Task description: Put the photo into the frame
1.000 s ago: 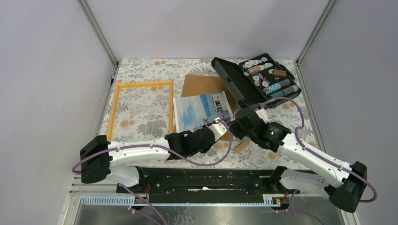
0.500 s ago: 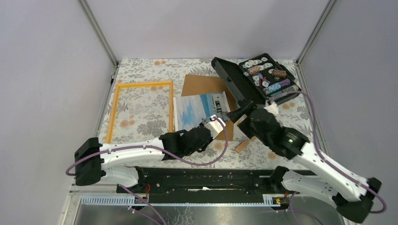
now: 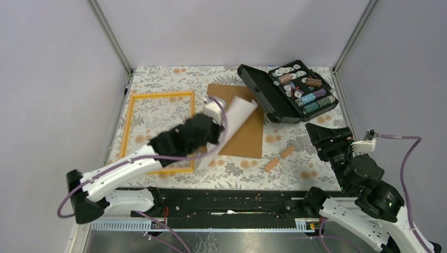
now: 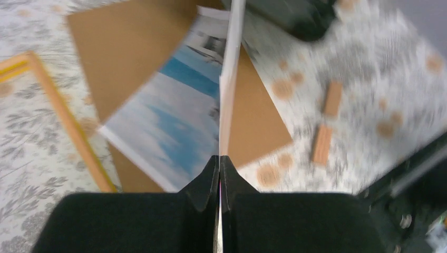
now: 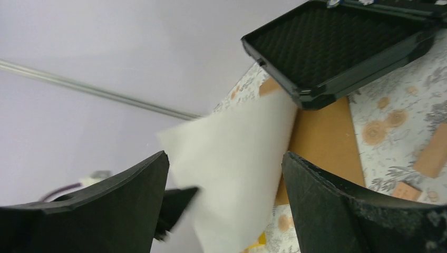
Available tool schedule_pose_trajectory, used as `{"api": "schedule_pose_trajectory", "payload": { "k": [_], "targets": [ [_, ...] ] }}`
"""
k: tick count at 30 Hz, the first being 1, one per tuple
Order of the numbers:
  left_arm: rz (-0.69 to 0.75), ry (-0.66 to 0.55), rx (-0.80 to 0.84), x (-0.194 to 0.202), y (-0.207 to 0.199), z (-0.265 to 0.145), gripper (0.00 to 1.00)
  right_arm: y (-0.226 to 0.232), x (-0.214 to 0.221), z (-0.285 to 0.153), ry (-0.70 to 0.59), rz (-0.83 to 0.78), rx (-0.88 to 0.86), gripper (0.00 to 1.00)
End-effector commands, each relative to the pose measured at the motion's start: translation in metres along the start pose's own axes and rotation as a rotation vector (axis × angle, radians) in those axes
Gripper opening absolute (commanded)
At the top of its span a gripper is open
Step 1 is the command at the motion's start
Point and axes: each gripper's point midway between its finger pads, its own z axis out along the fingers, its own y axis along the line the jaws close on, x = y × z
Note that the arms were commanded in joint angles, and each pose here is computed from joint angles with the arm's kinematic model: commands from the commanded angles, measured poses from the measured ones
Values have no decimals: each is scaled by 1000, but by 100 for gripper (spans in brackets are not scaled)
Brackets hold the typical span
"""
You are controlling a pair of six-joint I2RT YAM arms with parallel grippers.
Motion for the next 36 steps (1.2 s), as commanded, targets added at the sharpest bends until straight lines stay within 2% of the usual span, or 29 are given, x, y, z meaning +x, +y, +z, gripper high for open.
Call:
{"api": "schedule_pose_trajectory", "payload": {
  "k": [1, 8, 13, 16, 19, 22, 26, 32, 36],
  "targets": [
    [-313, -101, -35, -61, 57, -28, 0, -31, -9, 4, -81, -79, 107, 87],
    [-607, -178, -178, -103, 179, -41, 0, -36, 1, 10, -61, -108, 139, 88],
    [-897, -358, -321, -115, 283, -70, 0, -41, 12, 16, -35, -134, 161, 88],
    [-1078, -518, -313, -115, 318, -84, 0, -44, 16, 19, -31, -146, 171, 88],
    [-1171, -671, -316, -121, 347, -101, 0, -43, 20, 23, -27, -172, 161, 88],
    [-1259, -731, -380, -104, 365, -110, 0, -40, 20, 25, -23, -192, 155, 89],
    [-1329, -803, -475, -68, 367, -131, 0, -35, 21, 27, -21, -221, 139, 90],
    [-1282, -850, -722, -28, 360, -172, 0, -29, 29, 30, 15, -242, 117, 91],
    [-1324, -844, -772, -3, 350, -175, 0, -24, 39, 32, 59, -256, 96, 91]
  ]
}}
